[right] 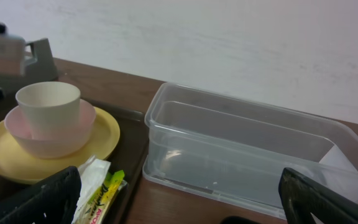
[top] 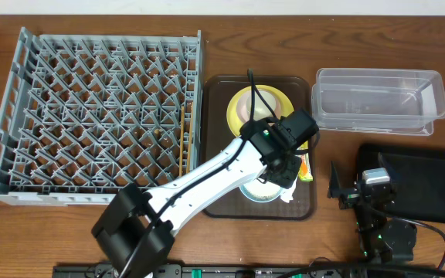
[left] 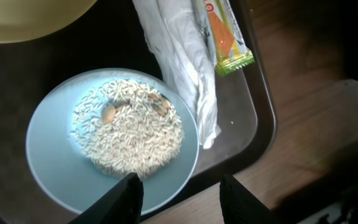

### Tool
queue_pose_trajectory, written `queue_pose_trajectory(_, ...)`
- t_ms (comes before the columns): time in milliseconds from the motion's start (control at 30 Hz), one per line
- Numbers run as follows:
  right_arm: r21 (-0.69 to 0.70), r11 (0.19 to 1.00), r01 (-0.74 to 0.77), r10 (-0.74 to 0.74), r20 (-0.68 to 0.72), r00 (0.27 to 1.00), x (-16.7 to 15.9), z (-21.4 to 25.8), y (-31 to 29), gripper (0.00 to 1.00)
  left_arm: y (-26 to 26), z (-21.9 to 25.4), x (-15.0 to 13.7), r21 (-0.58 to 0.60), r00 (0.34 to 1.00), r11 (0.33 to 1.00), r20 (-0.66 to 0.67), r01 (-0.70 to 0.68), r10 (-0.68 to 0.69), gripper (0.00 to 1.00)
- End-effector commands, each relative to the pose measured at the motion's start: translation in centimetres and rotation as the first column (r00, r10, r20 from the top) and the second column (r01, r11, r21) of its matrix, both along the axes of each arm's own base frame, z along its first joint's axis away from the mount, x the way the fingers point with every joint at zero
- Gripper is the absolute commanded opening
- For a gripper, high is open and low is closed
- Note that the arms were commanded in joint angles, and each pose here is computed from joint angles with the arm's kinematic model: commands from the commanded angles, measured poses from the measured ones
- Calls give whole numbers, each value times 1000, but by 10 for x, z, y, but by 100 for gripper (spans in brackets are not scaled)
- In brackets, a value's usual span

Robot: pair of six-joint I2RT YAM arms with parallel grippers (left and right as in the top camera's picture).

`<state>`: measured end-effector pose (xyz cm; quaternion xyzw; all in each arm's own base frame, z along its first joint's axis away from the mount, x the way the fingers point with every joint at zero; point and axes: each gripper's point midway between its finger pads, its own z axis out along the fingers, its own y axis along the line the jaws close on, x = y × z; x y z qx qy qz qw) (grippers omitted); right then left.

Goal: Sort waste into correct bins and load items into the dishwasher

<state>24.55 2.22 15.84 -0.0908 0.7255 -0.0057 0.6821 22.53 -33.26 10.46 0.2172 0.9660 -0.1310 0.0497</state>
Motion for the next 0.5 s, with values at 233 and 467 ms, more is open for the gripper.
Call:
queue_pose_trajectory(233,14,1000,8,-8,-3,1000,0,-1,-1,99,1,-52,-7,117,998,993,-68,-3,11,40)
queue_pose_trajectory(467,14,1000,8,-8,-4,1000,0,-1,-1,99,-8,-57,-14,112,998,993,-65,23,-15,40)
